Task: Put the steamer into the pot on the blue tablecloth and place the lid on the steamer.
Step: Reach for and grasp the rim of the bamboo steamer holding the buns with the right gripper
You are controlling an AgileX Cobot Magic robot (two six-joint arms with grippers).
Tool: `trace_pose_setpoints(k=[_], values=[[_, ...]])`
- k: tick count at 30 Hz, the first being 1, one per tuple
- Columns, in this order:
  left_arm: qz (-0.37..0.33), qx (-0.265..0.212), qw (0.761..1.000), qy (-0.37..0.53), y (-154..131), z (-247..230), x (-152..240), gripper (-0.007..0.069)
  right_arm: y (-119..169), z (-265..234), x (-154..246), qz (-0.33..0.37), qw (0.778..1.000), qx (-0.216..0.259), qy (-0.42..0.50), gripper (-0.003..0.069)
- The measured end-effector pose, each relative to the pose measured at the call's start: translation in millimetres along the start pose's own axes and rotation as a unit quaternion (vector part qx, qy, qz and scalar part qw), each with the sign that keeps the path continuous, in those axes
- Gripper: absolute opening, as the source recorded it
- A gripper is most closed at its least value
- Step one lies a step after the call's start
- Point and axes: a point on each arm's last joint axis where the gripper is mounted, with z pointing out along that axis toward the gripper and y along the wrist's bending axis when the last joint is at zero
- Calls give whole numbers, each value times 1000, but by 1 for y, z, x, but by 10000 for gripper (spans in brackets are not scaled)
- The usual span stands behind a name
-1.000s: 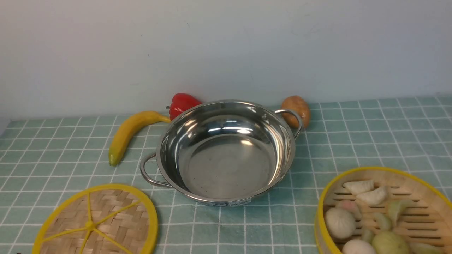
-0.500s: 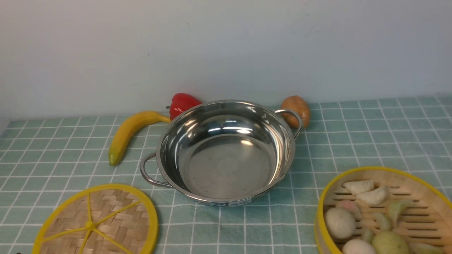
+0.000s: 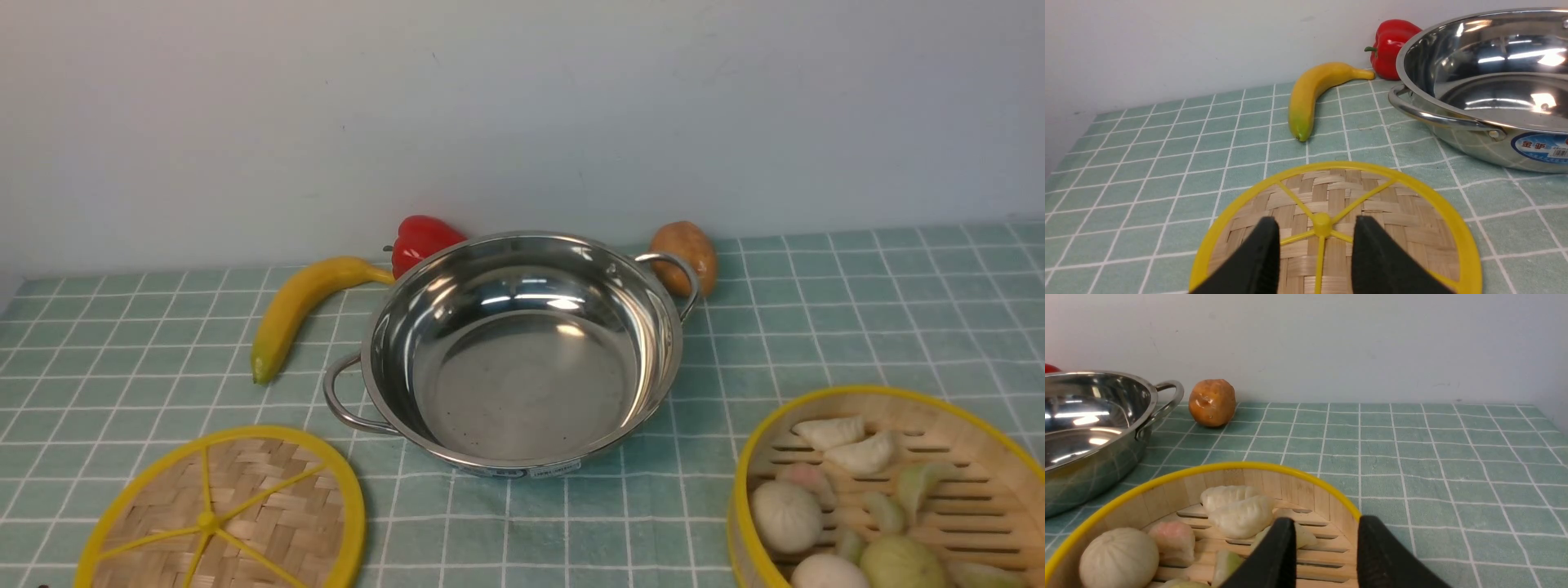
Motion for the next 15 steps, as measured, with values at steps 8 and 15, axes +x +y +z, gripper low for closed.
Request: trace_pose_setpoints(k=[8,15], values=[[0,0,1000,0,0,0,0,243,3,-3,-21,38,995,-15,-91,240],[0,0,1000,0,0,0,0,243,13,-48,-110,76,976,-45,-201,240]])
